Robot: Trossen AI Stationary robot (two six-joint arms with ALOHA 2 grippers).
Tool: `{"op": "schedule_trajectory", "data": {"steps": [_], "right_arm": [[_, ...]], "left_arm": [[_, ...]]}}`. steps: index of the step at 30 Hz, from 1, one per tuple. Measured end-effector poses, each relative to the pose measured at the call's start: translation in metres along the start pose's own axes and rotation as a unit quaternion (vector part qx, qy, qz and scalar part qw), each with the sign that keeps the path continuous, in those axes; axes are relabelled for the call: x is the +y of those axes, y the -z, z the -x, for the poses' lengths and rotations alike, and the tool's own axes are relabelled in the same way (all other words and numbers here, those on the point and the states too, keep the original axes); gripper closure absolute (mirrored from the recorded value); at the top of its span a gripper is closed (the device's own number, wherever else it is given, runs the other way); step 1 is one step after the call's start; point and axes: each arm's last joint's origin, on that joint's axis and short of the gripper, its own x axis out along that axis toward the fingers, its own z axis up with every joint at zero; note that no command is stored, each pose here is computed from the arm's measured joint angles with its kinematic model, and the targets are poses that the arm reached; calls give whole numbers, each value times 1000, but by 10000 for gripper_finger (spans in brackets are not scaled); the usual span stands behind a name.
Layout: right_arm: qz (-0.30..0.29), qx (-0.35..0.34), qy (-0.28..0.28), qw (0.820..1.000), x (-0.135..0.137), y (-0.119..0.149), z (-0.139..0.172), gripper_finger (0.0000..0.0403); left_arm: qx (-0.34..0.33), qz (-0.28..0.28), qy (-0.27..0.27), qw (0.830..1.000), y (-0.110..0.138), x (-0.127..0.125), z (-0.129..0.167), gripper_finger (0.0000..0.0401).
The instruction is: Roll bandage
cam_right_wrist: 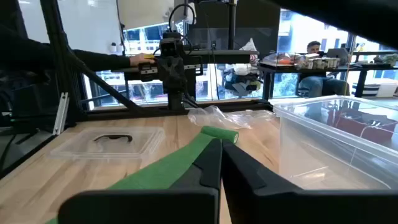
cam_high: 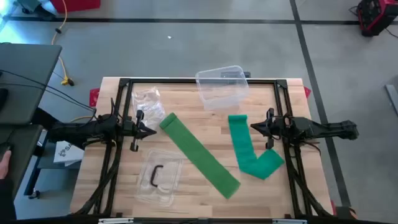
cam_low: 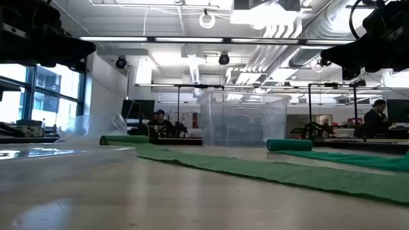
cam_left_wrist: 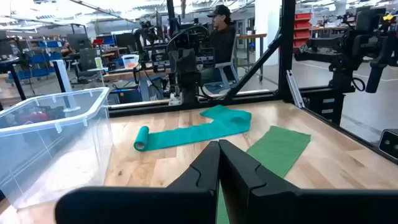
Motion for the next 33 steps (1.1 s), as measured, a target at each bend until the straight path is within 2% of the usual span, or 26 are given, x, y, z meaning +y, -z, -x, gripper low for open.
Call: {"op": "schedule_trajectory", "data": {"steps": [30,33], "right_arm": [[0,0,0,1000,0,0,0,403],[0,0,0,1000,0,0,0,403]], "left_arm": [[0,0,0,1000,0,0,0,396],[-9,23,1,1000,-2,0,0,396]]}}
